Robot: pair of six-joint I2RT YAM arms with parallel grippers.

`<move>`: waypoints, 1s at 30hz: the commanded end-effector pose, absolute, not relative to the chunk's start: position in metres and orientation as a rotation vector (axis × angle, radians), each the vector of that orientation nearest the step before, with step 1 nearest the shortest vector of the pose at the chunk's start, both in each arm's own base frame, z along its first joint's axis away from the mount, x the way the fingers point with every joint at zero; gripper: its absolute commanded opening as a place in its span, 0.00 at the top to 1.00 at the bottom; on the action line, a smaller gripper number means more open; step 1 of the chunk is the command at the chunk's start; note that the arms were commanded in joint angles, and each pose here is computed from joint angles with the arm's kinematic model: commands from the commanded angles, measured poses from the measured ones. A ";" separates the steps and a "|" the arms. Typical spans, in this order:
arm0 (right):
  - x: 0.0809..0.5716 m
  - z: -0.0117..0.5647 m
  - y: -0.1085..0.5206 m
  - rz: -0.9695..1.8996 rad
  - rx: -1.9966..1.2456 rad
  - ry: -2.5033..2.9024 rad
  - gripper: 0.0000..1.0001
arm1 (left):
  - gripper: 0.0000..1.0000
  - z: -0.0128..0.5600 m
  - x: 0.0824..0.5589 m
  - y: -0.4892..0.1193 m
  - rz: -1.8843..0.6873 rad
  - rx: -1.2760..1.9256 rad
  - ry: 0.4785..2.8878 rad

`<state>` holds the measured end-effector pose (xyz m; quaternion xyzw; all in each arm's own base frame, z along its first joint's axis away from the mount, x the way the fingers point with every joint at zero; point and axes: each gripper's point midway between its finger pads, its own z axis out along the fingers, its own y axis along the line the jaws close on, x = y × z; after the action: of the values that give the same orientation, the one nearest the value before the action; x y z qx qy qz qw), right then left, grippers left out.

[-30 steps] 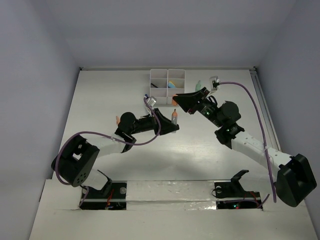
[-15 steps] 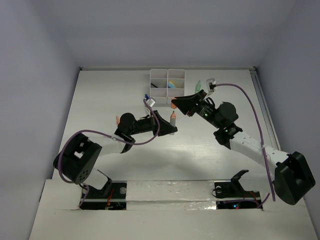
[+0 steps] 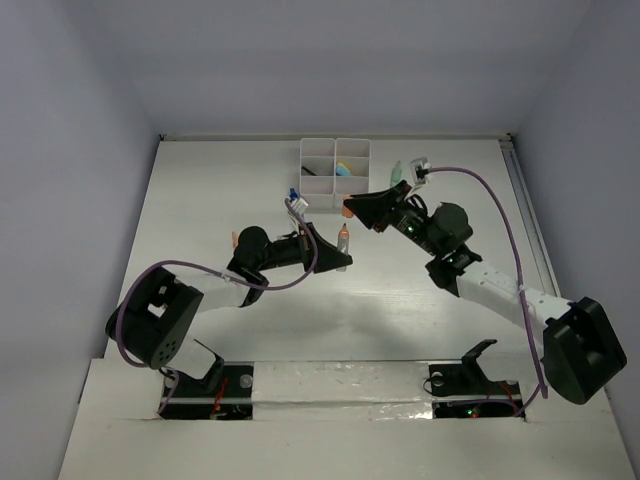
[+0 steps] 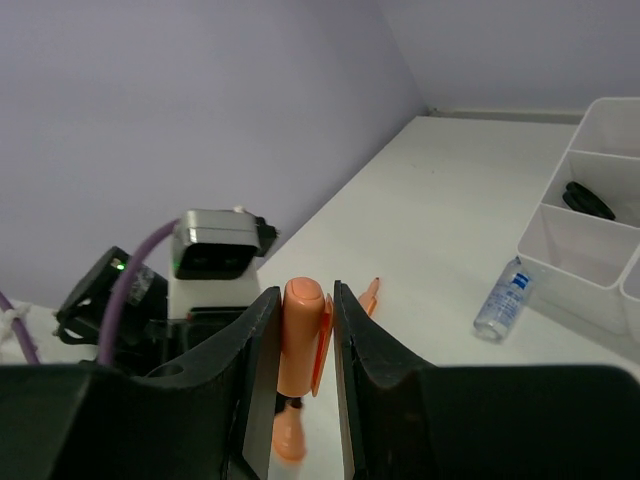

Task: Sort the stationery into containers
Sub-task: Close the pen cap on the pen.

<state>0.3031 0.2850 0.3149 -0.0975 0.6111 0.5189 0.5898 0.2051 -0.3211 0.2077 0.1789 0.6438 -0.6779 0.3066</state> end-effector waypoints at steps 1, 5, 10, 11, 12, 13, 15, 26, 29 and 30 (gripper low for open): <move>0.310 0.317 0.278 1.186 -0.215 1.377 1.00 | 1.00 0.285 0.184 -0.310 -1.735 0.686 1.194; 0.313 0.316 0.277 1.186 -0.211 1.378 1.00 | 1.00 0.287 0.182 -0.309 -1.740 0.692 1.184; 0.309 0.315 0.279 1.213 -0.224 1.377 1.00 | 1.00 0.287 0.183 -0.309 -1.740 0.689 1.187; 0.308 0.314 0.281 1.224 -0.228 1.378 1.00 | 1.00 0.286 0.183 -0.310 -1.741 0.690 1.192; 0.305 0.313 0.283 1.244 -0.240 1.380 1.00 | 1.00 0.286 0.184 -0.310 -1.741 0.688 1.192; 0.304 0.313 0.284 1.255 -0.244 1.376 1.00 | 1.00 0.286 0.184 -0.310 -1.742 0.687 1.195; 0.301 0.311 0.286 1.280 -0.255 1.370 1.00 | 1.00 0.286 0.185 -0.311 -1.741 0.687 1.194; 0.285 0.304 0.293 1.373 -0.300 1.365 1.00 | 1.00 0.285 0.185 -0.310 -1.733 0.683 1.192; 0.278 0.306 0.291 1.397 -0.306 1.345 1.00 | 1.00 0.286 0.185 -0.309 -1.727 0.685 1.188; 0.275 0.304 0.291 1.410 -0.308 1.353 1.00 | 1.00 0.286 0.185 -0.309 -1.725 0.687 1.186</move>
<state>0.2909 0.2938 0.2863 -0.1089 0.6069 0.5721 0.5408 0.2030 -0.3207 0.2128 0.1921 0.6347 -0.6770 0.3193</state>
